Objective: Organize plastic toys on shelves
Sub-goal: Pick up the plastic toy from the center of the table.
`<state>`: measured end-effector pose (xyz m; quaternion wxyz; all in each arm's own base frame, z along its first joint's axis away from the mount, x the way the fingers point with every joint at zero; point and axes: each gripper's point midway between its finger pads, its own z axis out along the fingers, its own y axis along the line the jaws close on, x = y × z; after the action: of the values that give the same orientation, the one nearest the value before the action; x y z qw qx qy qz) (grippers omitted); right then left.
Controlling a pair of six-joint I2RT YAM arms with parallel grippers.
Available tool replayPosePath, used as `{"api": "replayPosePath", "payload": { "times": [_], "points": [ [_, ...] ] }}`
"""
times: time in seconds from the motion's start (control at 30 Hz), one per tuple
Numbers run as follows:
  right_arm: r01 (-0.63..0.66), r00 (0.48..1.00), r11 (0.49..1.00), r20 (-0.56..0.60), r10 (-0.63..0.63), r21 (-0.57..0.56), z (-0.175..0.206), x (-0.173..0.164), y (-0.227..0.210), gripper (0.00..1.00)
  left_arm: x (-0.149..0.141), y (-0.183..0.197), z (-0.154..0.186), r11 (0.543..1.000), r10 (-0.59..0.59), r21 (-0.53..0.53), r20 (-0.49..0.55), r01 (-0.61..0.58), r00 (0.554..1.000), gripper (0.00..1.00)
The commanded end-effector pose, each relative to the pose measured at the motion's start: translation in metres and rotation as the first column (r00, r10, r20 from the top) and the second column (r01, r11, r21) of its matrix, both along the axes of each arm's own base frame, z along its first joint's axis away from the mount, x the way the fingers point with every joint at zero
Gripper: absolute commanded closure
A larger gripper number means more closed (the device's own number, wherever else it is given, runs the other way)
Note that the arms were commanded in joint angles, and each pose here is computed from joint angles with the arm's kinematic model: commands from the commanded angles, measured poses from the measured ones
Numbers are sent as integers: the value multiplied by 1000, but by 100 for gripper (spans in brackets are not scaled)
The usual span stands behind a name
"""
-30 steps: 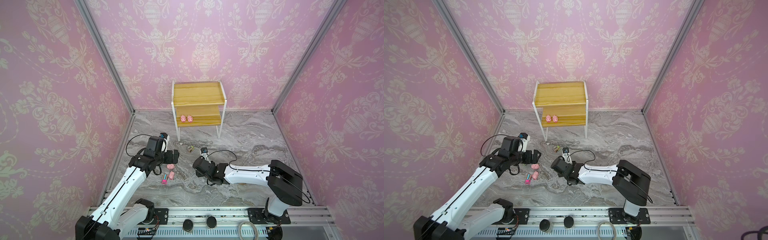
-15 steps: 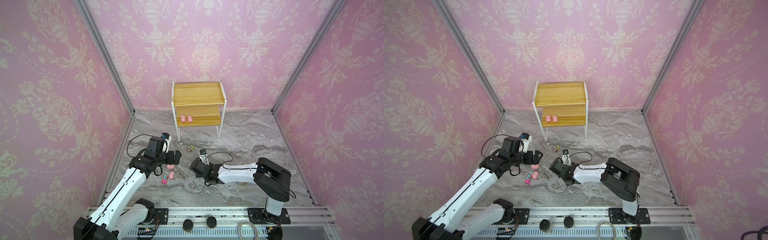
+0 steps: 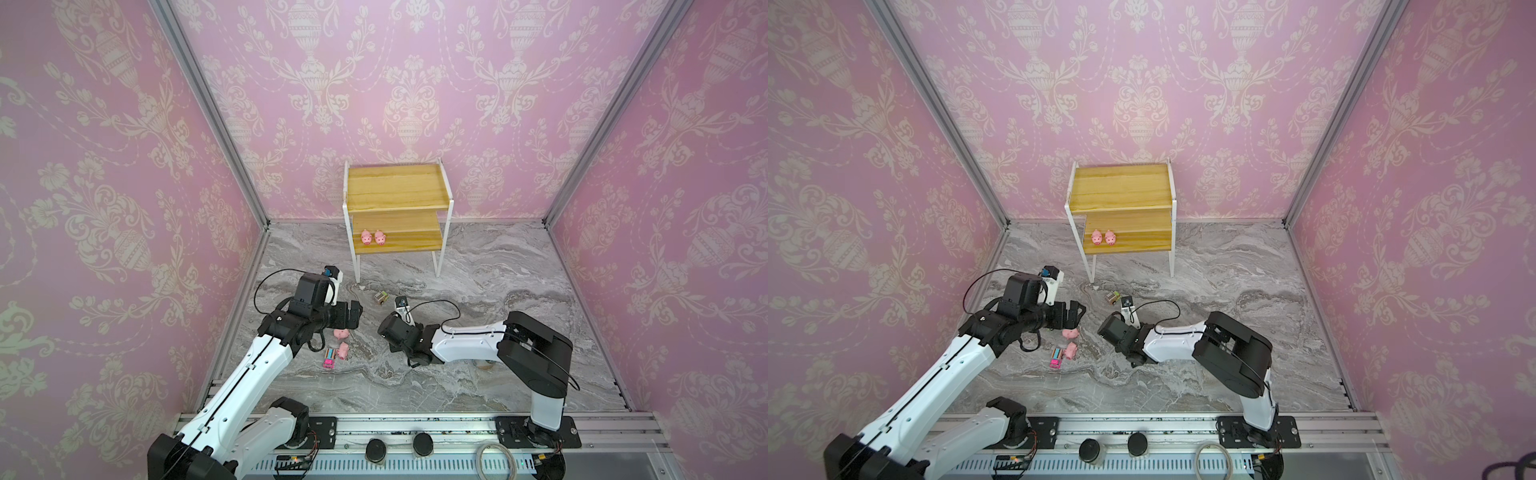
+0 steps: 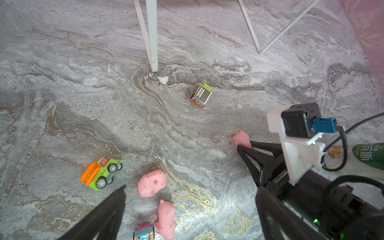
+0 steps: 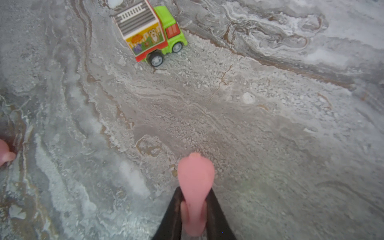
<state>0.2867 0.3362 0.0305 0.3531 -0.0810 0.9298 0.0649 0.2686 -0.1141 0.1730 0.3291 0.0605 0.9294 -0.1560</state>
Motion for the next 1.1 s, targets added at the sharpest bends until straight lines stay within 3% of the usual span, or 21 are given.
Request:
{"api": "replayPosePath", "payload": {
  "times": [0.0,0.23,0.47,0.8,1.07],
  "points": [
    [-79,996,997,29,79,17,21,2,6,83,-2,-3,-1,1000,-27,10,1,27,1000,1],
    [-208,978,975,52,204,74,60,-6,5,83,-2,-2,1,1000,-26,13,6,26,1000,1],
    [-242,964,963,142,225,117,118,3,-1,82,-2,1,1,1000,-14,26,7,14,1000,1],
    [-226,951,963,249,185,148,172,58,6,82,-2,4,4,999,-4,38,19,4,1000,1],
    [-204,946,966,285,152,162,185,104,14,82,-3,4,14,1000,-11,24,65,9,998,1]
  ]
}}
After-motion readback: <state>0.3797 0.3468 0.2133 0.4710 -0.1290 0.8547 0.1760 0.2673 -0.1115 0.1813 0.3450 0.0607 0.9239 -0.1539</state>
